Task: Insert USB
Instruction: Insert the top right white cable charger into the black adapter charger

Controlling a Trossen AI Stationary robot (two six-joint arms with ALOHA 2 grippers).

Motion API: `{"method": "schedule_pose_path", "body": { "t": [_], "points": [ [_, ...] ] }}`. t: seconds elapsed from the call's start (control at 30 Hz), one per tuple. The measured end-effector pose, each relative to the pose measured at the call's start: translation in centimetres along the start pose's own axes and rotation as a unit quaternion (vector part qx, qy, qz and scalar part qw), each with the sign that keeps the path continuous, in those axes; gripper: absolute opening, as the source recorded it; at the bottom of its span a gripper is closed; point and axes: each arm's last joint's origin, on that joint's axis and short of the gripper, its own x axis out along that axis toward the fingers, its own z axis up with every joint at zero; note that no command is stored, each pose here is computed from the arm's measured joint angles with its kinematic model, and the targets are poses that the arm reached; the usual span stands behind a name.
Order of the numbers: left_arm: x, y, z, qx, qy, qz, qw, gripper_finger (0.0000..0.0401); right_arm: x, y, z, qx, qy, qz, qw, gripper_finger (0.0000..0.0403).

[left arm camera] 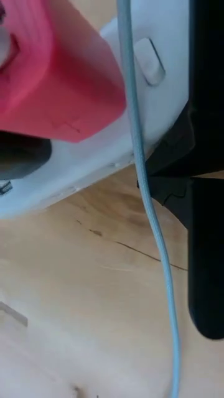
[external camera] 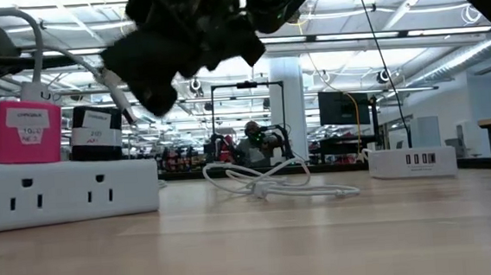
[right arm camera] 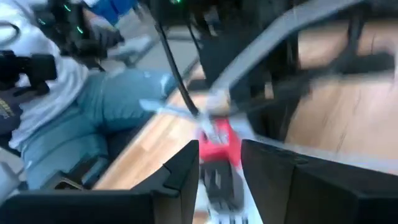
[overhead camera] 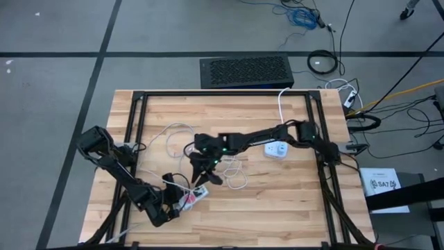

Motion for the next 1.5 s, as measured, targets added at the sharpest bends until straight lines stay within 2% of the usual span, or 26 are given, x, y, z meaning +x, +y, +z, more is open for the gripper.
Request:
{"method": "schedule_pose_path", "body": {
  "t": [0.2,0.37,0.57,0.93,1.07,1.23,1.37,1.5],
  "points": [
    [0.3,0.1,0.3,0.006,0.007,-0.001,1.000,0.0000,1.3,-0.5,-0.1,0.027,0.020,-0.020,0.999,0.0109],
    [0.3,0.2,0.3,0.011,0.010,0.000,1.000,0.0000,1.5,-0.4,-0.6,0.048,0.033,0.001,0.998,0.0109],
    [0.3,0.2,0.3,0.011,0.010,0.000,1.000,0.0000,2.5,0.9,-0.6,0.048,0.042,0.034,0.997,0.0109],
    [0.3,0.2,0.3,0.008,0.010,-0.002,1.000,0.0000,3.1,1.0,-0.8,0.043,0.038,0.024,0.998,0.0107],
    [0.3,0.2,0.3,0.004,0.010,-0.002,1.000,0.0000,3.3,1.2,-0.7,0.024,0.036,0.008,0.999,0.0080],
    [0.4,0.2,0.4,0.000,0.009,-0.001,1.000,0.0000,3.4,1.1,-0.7,0.010,0.035,-0.019,0.999,0.0010],
    [0.0,0.2,0.9,-0.009,0.008,-0.013,1.000,0.0000,3.3,1.4,-0.3,0.006,0.032,-0.029,0.999,0.0004],
    [-1.0,0.4,1.8,-0.027,-0.001,-0.034,0.999,0.0003,2.6,2.8,1.2,-0.020,0.020,-0.055,0.998,0.0002]
  ]
}}
